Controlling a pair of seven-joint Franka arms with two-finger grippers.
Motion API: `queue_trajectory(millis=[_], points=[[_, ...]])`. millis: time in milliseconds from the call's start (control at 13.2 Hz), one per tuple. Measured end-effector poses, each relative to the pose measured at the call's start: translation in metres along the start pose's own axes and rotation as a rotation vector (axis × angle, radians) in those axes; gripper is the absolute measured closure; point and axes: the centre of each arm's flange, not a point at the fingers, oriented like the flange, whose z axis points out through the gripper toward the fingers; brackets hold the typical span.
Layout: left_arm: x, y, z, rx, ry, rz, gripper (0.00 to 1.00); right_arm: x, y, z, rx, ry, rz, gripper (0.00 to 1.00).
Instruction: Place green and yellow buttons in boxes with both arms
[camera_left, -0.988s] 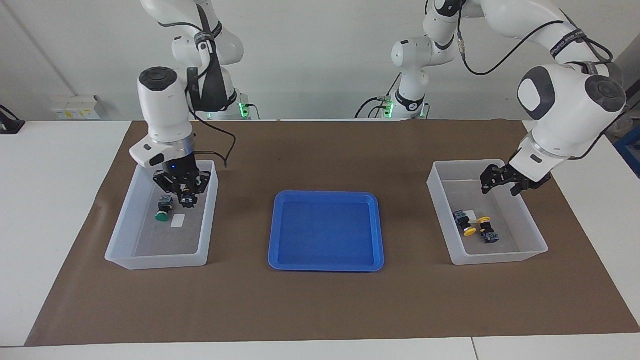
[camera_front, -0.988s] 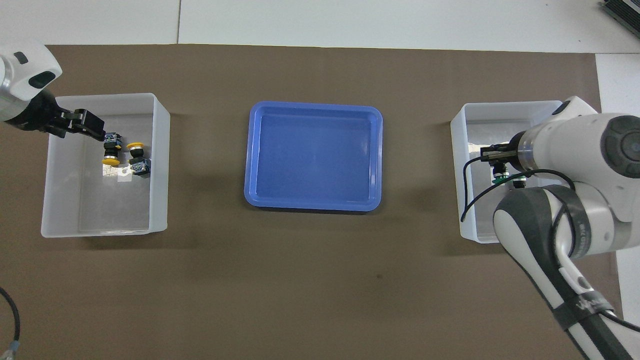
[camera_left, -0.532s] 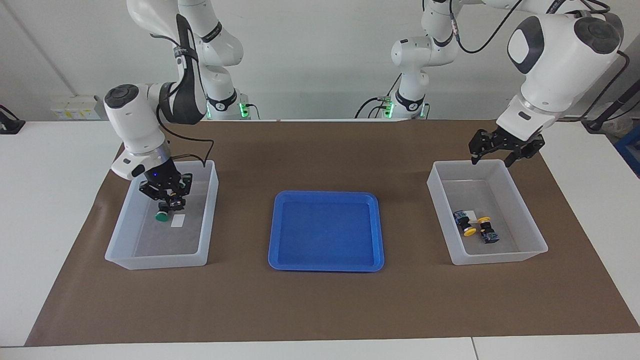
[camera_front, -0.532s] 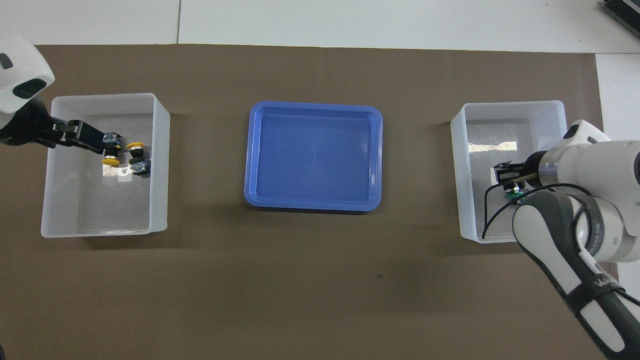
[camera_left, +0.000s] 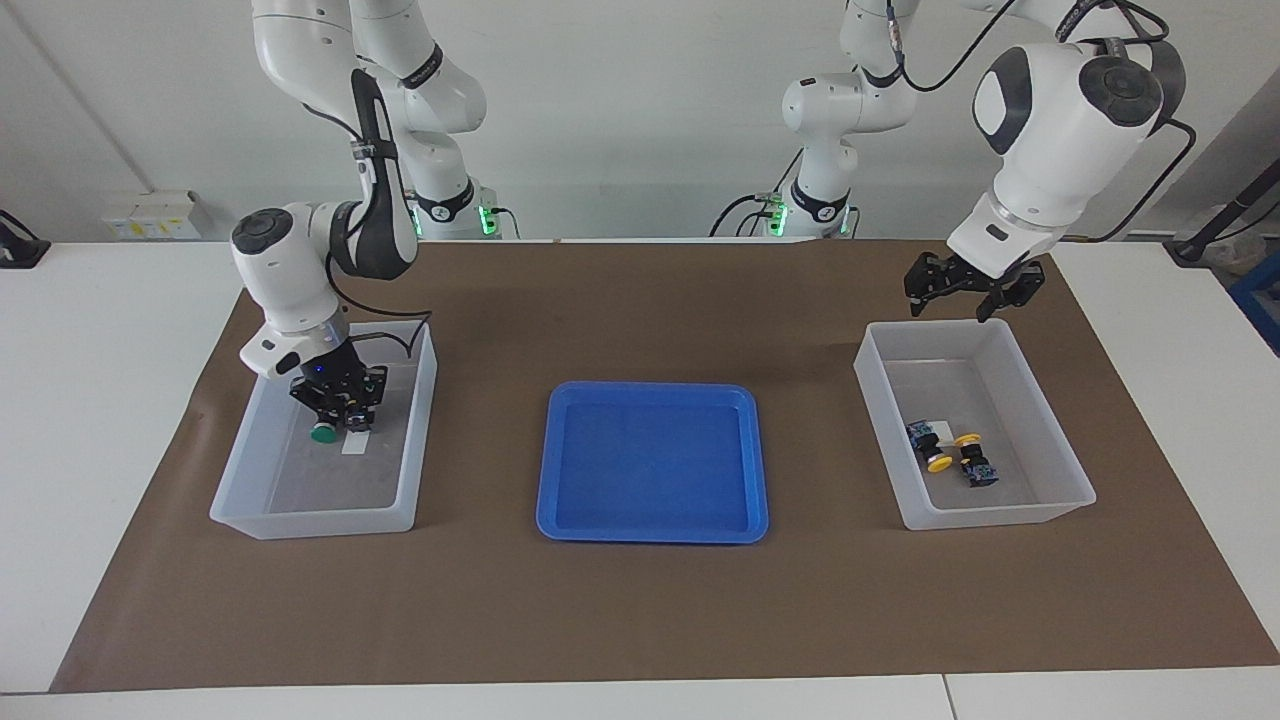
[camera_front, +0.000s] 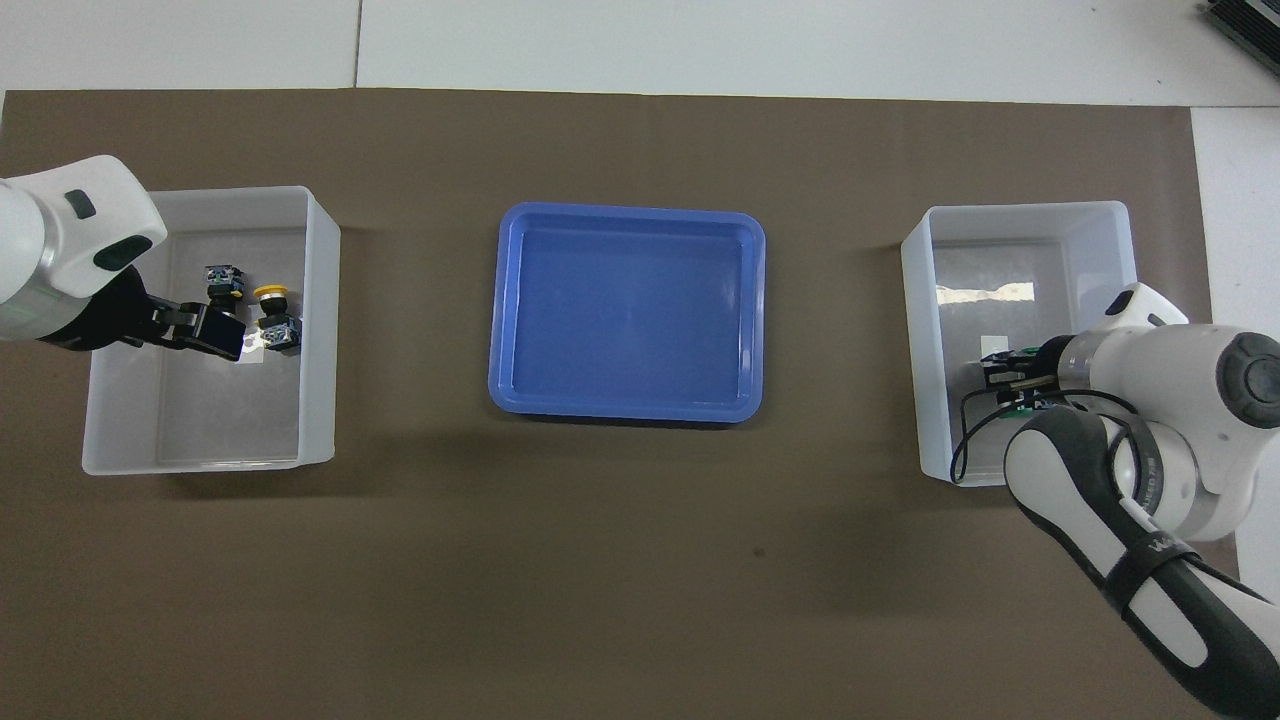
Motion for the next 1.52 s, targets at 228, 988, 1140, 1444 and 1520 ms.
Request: queue_trajectory(millis=[228,988,1140,1444,1520], points=[[-0.003,0.005,-0.015,0.005,0.043,-0.062,0.0,0.001,-0.006,0.001,0.004,-0.002,-0.009,0.68],[-0.002,0.018,-0.039,0.008,0.111,-0.1,0.0,0.001,-0.001,-0.001,0.001,0.002,0.004,0.35],[-0.001,0.02,-0.039,0.008,0.114,-0.098,0.0,0.008,0.0,-0.015,-0.004,0.024,0.007,0.1],[0.0,0.021,-0.041,0.008,0.132,-0.096,0.0,0.048,0.001,-0.11,0.005,0.019,0.137,0.0],[0.001,0.022,-0.042,0.008,0.136,-0.094,0.0,0.059,-0.002,-0.138,0.008,0.021,0.159,0.0]])
